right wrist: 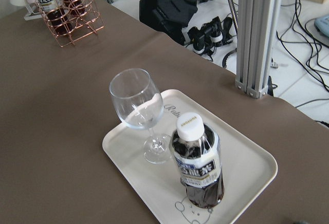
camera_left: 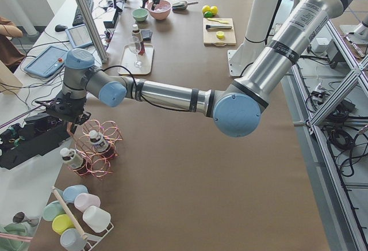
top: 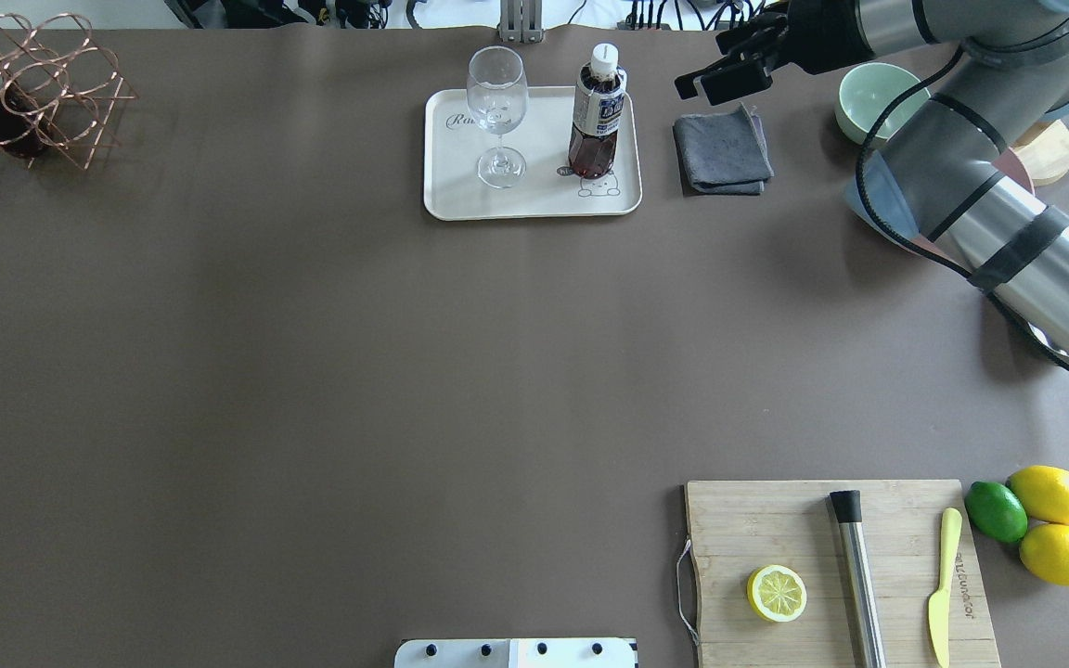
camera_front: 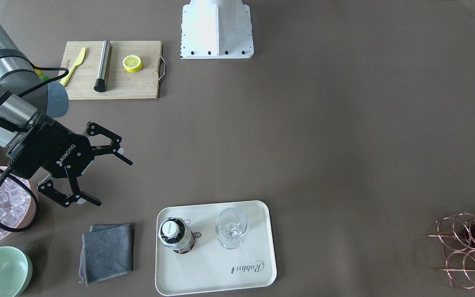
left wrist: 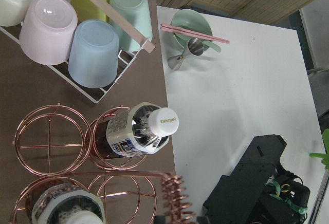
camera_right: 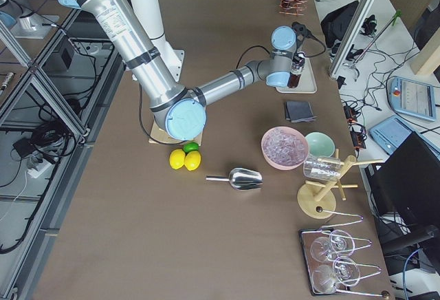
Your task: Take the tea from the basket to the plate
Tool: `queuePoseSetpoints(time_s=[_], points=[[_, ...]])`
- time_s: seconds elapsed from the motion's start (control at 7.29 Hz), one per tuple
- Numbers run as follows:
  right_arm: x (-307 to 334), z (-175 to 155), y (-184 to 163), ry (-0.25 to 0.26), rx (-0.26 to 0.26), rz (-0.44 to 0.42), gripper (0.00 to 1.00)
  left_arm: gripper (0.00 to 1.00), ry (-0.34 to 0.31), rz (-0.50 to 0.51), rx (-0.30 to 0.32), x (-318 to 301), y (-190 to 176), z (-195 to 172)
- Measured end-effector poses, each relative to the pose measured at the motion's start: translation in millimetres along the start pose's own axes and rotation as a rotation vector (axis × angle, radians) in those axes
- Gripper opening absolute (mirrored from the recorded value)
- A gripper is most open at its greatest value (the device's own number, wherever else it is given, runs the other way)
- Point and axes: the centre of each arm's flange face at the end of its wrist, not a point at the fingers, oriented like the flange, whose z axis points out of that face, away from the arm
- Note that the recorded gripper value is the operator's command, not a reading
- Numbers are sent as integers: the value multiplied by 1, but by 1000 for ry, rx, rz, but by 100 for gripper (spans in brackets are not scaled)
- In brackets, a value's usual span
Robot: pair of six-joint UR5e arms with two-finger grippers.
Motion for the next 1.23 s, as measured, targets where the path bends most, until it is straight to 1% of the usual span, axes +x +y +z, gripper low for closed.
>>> queuePoseSetpoints(time_s=[0.14, 0.27, 0.41, 0.69, 0.82, 0.96, 1.1, 1.23], points=[[17, -12, 27, 10, -74, 68, 100, 97, 4, 0, 11, -1, -1, 1], [34, -26, 70, 36, -144, 144, 100, 97, 7, 1, 17, -1, -1, 0], [40, -44, 103, 77, -219, 233, 100, 97, 12, 0, 16, -1, -2, -2], [37, -93, 143, 205, -392, 463, 100, 94, 29, 20, 0, -13, -6, -14], [38, -125, 168, 270, -459, 567, 100, 88, 23, 50, -45, -27, -9, -21], [48, -155, 199, 334, -515, 668, 100, 89, 10, 86, -123, -38, -18, -33], [61, -182, 231, 388, -563, 751, 100, 89, -13, 153, -227, -55, -30, -40], [75, -209, 264, 415, -603, 770, 100, 89, -27, 281, -319, -89, -44, -39]])
